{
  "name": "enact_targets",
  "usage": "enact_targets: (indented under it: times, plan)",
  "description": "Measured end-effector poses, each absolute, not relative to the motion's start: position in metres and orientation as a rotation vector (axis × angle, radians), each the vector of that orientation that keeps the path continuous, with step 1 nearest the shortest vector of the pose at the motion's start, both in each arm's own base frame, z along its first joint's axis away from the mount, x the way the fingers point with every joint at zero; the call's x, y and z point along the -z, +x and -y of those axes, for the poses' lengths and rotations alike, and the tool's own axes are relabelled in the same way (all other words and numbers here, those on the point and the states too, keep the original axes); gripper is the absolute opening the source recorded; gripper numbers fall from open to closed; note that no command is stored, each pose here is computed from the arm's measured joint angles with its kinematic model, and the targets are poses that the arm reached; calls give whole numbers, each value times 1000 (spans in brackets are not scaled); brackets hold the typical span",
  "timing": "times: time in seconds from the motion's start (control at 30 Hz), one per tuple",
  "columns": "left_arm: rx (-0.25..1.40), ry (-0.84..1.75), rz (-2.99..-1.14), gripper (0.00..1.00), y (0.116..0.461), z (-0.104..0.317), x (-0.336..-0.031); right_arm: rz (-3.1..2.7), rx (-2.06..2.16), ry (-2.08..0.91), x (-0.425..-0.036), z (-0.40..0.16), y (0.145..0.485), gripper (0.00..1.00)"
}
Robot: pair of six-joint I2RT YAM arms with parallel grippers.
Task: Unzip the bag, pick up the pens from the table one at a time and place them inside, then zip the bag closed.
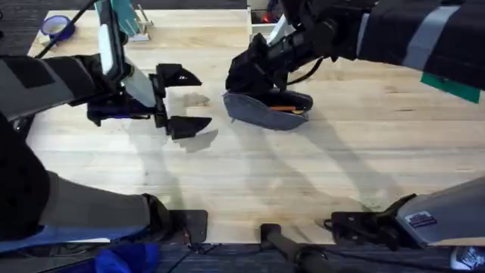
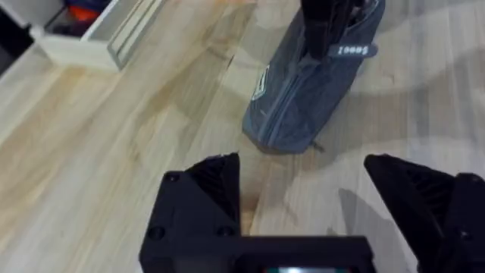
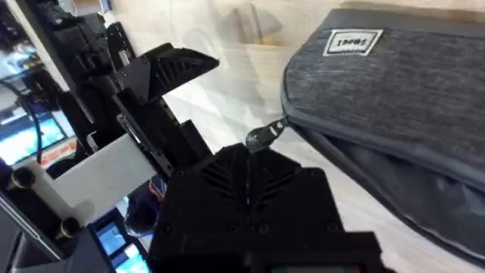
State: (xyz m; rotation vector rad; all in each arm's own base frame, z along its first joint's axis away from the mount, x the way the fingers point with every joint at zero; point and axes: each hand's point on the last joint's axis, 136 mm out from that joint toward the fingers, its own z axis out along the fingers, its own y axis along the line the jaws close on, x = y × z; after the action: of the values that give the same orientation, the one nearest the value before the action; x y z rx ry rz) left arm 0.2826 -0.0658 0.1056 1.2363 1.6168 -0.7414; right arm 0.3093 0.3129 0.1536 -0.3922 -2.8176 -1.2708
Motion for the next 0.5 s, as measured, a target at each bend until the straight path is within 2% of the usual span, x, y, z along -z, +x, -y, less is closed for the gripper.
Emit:
enact_targets:
  times: [0.3,0.5]
  plan:
    - [726,1367,-1500,991,286,94,-106,2822,1275,-370,-154,-313,309,30]
    - [749,1347,-1449,992,297,101,-101,2820,1276,-367,-154,-313,308,30]
